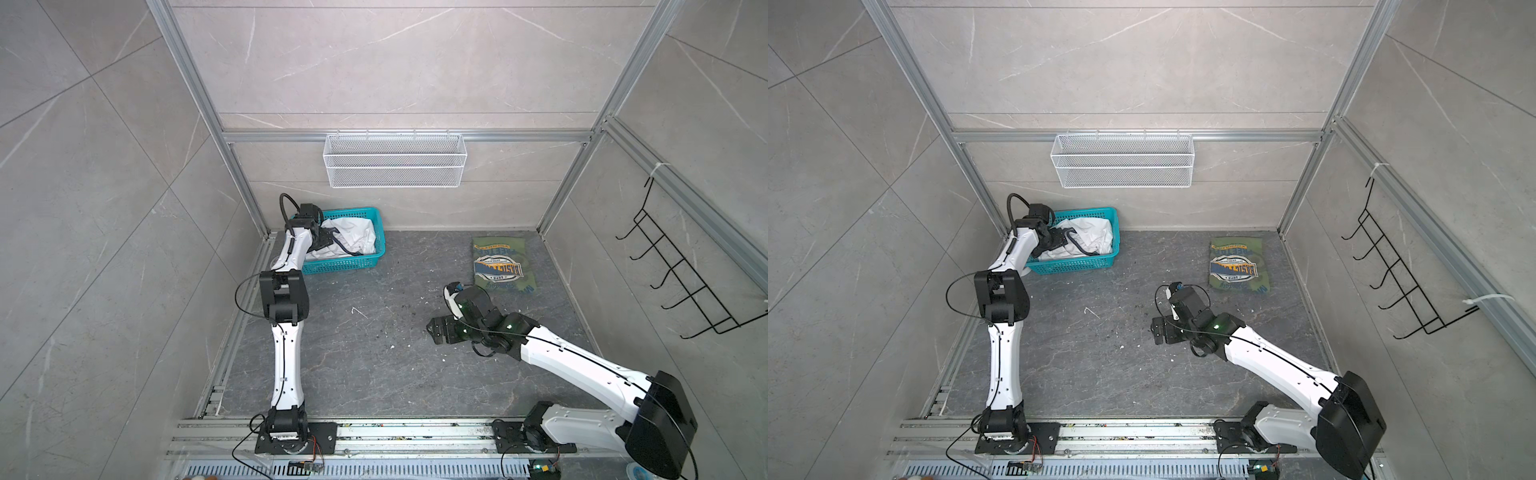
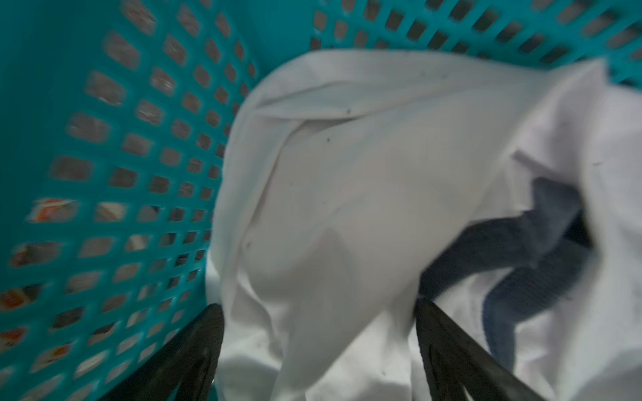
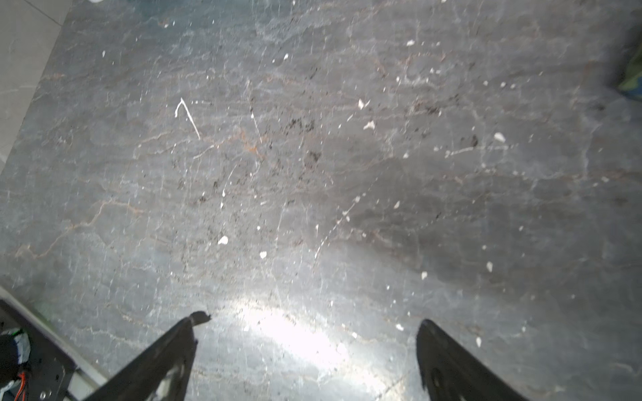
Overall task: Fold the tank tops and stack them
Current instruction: 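Grasp the white tank top in the basket with the left gripper while the right withdraws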
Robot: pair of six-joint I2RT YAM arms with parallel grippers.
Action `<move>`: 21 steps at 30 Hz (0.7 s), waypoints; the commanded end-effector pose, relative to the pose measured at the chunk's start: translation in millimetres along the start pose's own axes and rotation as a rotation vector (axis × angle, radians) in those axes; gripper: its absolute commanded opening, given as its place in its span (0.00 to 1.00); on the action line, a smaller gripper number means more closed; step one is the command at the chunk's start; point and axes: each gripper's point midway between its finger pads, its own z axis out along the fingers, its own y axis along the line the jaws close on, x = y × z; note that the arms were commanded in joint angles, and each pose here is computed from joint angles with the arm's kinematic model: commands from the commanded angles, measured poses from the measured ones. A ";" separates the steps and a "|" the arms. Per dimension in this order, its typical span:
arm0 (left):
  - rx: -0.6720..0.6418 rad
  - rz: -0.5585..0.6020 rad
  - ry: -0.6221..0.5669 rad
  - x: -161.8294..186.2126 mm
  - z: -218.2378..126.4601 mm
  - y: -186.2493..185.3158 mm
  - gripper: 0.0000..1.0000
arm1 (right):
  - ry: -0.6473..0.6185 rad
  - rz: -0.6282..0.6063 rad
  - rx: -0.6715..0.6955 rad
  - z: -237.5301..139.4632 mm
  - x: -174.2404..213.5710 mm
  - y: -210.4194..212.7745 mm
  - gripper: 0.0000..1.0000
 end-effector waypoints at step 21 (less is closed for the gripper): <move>0.407 -0.058 -0.328 -100.4 -231.9 -56.6 0.00 | -0.057 0.076 0.004 -28.3 20.3 -14.3 0.99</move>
